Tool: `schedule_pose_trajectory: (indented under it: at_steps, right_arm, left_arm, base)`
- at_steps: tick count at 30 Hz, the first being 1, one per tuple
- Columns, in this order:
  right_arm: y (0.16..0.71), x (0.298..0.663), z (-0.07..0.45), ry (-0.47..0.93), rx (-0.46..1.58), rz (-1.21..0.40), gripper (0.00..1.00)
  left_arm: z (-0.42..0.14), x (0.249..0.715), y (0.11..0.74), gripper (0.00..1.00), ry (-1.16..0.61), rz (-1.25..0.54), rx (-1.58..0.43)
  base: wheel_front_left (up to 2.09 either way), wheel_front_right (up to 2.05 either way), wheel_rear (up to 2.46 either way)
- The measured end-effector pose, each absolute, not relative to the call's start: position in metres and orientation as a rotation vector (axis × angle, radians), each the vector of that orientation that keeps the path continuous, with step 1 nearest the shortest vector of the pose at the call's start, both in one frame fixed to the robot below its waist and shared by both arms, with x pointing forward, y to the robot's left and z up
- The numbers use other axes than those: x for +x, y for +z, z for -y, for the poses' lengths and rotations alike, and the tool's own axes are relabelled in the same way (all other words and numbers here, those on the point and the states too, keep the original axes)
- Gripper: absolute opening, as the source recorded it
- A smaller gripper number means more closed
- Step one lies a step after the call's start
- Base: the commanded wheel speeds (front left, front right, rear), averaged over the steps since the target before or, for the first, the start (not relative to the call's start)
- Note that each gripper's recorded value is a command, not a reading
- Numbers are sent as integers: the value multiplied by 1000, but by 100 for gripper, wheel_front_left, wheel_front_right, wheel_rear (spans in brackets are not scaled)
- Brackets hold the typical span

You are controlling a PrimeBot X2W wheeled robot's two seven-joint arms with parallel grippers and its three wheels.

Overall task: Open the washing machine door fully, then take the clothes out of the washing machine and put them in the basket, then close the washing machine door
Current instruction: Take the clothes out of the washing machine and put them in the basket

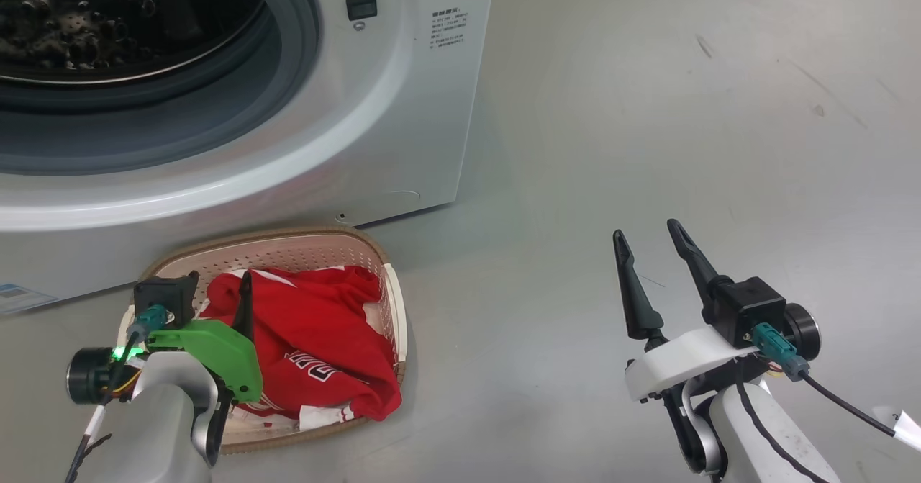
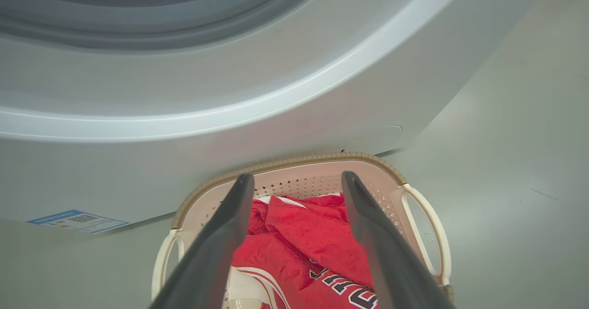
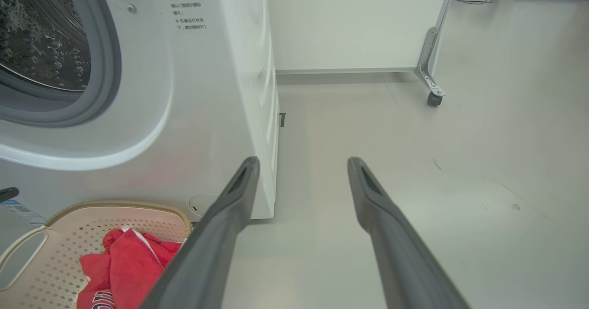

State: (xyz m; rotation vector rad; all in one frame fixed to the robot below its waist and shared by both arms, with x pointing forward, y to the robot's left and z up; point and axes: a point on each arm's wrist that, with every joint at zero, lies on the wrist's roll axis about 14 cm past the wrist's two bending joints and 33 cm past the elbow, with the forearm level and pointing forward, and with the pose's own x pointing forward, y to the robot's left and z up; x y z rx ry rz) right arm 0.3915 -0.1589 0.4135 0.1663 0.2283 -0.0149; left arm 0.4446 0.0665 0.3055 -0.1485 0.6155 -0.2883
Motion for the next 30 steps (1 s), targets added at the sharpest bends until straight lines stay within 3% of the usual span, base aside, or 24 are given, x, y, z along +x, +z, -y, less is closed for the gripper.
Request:
schedule_pose_trajectory:
  at_steps: [12, 30]
  right_arm:
    - [424, 388, 159, 2, 149, -198, 100]
    - [449, 372, 149, 39, 139, -128, 100]
  left_arm:
    - [-75, 458, 374, 100, -249, -356, -182]
    - [-130, 426, 447, 100, -68, -138, -183]
  base:
    - [0, 0, 0]
    - [0, 0, 0]
